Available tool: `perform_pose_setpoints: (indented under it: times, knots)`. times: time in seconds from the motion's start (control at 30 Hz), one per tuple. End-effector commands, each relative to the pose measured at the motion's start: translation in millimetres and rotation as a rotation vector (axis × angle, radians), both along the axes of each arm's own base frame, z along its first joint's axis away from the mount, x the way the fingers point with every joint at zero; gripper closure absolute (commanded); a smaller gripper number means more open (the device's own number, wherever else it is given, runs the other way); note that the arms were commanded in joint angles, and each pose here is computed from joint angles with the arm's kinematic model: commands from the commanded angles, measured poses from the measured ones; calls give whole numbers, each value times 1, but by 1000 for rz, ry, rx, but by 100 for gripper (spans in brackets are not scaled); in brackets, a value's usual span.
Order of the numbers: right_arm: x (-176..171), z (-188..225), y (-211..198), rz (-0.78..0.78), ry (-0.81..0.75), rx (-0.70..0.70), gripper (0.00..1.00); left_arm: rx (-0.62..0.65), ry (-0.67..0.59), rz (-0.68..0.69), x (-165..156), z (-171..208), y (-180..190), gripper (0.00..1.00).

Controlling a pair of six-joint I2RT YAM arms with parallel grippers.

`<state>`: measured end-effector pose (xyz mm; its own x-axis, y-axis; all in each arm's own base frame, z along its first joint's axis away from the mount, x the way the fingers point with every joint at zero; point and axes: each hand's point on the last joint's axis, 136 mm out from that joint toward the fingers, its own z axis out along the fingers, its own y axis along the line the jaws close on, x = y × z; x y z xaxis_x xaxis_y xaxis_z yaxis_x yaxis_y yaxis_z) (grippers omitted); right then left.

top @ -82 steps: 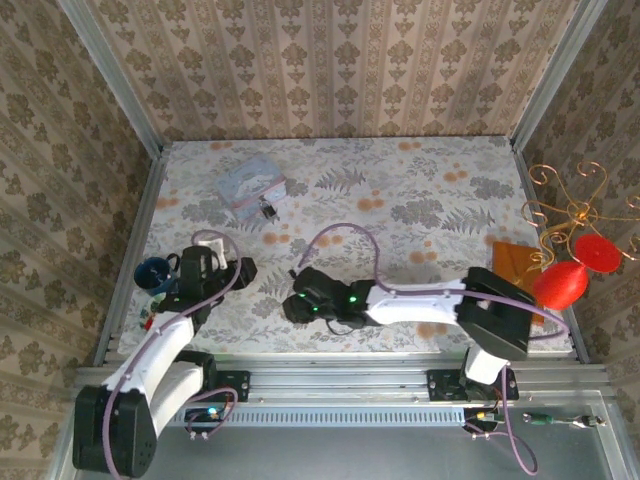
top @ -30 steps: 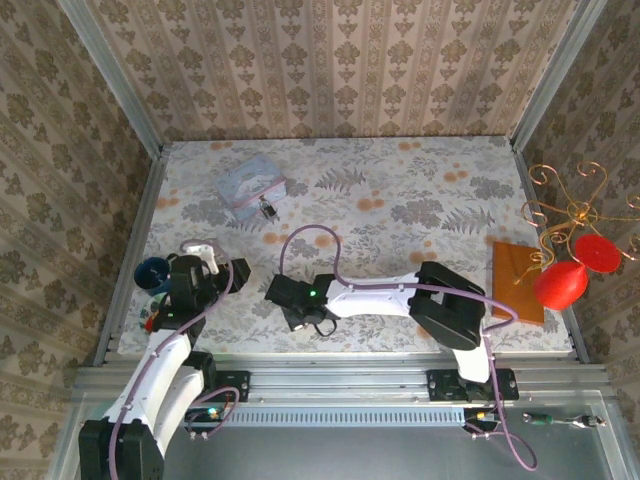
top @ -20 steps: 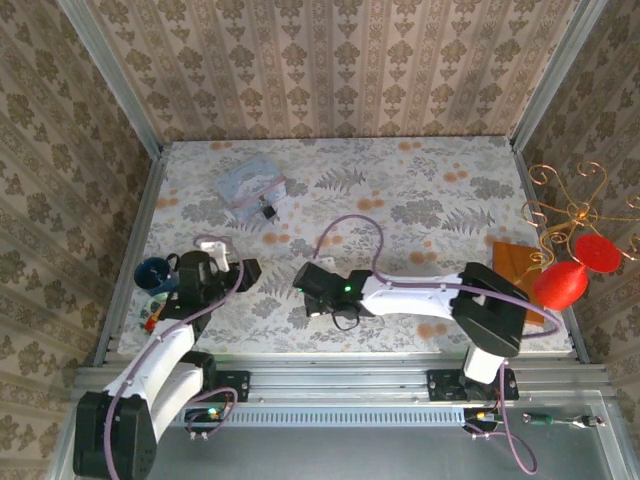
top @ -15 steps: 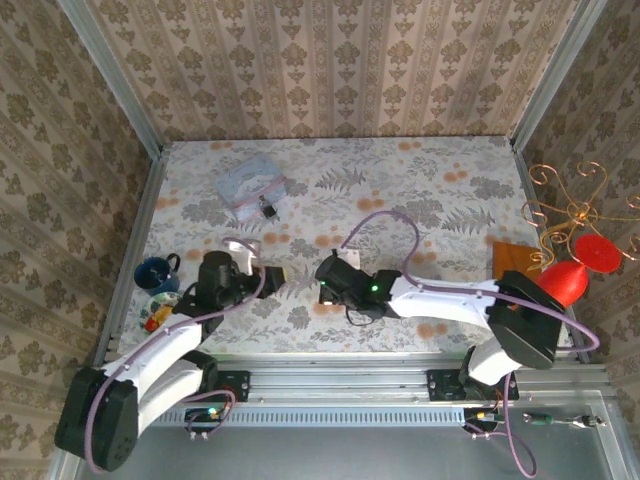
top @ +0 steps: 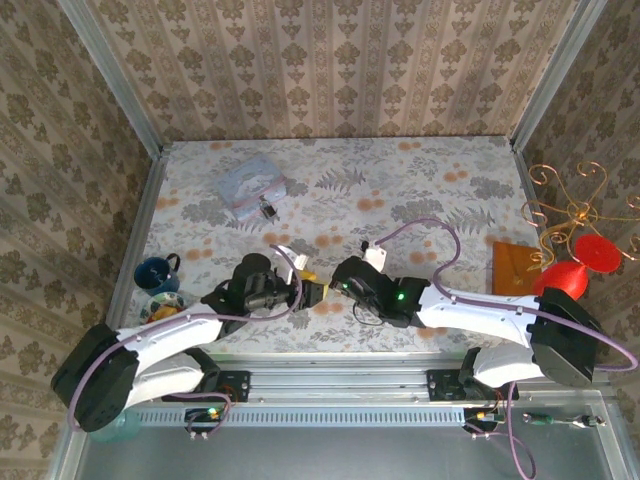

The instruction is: Unlock the padlock with the key

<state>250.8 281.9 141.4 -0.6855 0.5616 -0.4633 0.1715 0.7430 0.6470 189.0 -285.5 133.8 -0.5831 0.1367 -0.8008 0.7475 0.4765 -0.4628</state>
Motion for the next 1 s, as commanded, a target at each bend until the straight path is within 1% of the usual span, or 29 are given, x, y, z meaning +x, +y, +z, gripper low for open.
perform_pose_setpoints:
  times: [0.0,0.17,0.47,0.57,0.73,0.97]
  knots:
    - [4,12,-4,-83,-24,37,100,-40,-72,-25,5,22,-15,47]
    - [4,15,-2,-83,-28,57,100,-28,-60,-55,2,20,-24,54]
    - [2,17,2,-80,-22,80,100,-17,-33,-97,-1,14,-31,61]
    - [2,17,2,-80,-22,80,100,-17,-36,-102,-1,14,-31,65]
    - [2,15,2,-85,-18,80,100,-19,-38,-112,-2,15,-32,75]
    - [1,9,-1,-101,5,62,100,-17,-45,-104,-1,16,-32,97]
